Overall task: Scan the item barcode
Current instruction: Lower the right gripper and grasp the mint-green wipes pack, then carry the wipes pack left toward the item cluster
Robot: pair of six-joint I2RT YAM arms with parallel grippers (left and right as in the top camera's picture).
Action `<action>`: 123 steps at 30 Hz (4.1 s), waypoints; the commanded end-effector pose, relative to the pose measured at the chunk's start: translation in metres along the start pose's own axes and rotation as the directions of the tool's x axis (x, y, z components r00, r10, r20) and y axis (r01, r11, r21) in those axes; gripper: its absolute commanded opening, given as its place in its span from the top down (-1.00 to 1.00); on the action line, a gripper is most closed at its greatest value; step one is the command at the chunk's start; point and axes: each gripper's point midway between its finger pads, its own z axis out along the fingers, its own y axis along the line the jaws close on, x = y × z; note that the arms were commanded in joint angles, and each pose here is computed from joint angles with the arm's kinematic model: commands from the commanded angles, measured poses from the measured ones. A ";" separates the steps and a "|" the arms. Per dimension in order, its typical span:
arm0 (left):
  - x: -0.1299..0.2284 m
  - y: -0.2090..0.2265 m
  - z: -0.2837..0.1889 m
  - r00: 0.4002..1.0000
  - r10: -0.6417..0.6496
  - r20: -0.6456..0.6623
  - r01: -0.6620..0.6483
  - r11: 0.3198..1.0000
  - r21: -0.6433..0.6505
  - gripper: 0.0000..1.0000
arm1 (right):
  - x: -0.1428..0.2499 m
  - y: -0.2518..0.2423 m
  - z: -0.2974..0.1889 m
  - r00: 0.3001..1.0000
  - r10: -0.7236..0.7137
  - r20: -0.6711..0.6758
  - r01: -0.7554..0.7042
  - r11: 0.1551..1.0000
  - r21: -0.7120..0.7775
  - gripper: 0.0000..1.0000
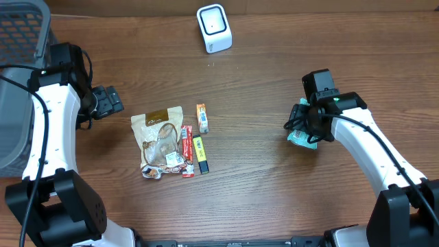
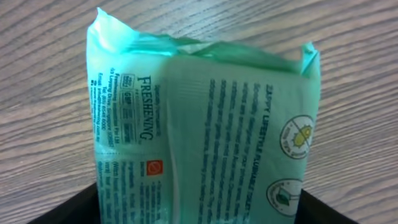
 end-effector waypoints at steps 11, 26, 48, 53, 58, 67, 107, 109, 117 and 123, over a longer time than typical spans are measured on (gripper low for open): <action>-0.001 -0.001 -0.002 1.000 0.013 0.004 -0.013 1.000 0.002 -1.00 | -0.020 0.008 -0.025 0.999 -0.016 0.041 0.017 1.000 -0.026 -0.57; -0.001 -0.001 -0.002 1.000 0.013 0.005 -0.013 1.000 0.002 -1.00 | -0.019 0.022 -0.034 0.999 -0.045 0.017 0.046 0.994 -0.100 -0.20; -0.001 -0.001 -0.002 1.000 0.013 0.004 -0.013 1.000 0.003 -1.00 | 0.032 0.110 -0.050 0.984 -0.180 -0.009 0.171 0.949 -0.266 -0.09; -0.001 -0.001 -0.002 1.000 0.013 0.004 -0.013 1.000 0.002 -0.99 | 0.038 0.126 -0.054 0.987 -0.162 0.014 0.159 0.947 -0.279 -0.09; -0.001 -0.001 -0.002 1.000 0.013 0.005 -0.013 1.000 0.002 -1.00 | 0.040 0.134 -0.056 0.986 -0.161 0.032 0.164 0.945 -0.284 -0.10; -0.001 -0.001 -0.002 1.000 0.013 0.005 -0.013 1.000 0.003 -1.00 | 0.041 0.137 -0.052 0.983 -0.175 0.053 0.182 0.943 -0.279 -0.12; -0.001 -0.001 -0.002 1.000 0.013 0.005 -0.013 1.000 0.003 -1.00 | 0.092 0.128 0.047 0.942 -0.310 -0.128 0.286 0.942 -0.173 -0.15; -0.001 -0.001 -0.002 1.000 0.013 0.004 -0.013 1.000 0.003 -1.00 | 0.092 0.130 0.046 0.941 -0.318 -0.115 0.296 0.940 -0.171 -0.19; -0.001 -0.001 -0.002 1.000 0.013 0.005 -0.013 1.000 0.003 -0.99 | 0.075 0.138 0.034 0.938 -0.342 -0.056 0.331 0.932 -0.147 -0.38; -0.001 -0.001 -0.002 1.000 0.013 0.005 -0.013 1.000 0.002 -1.00 | 0.047 0.153 -0.009 0.936 -0.350 -0.029 0.341 0.927 -0.158 -0.45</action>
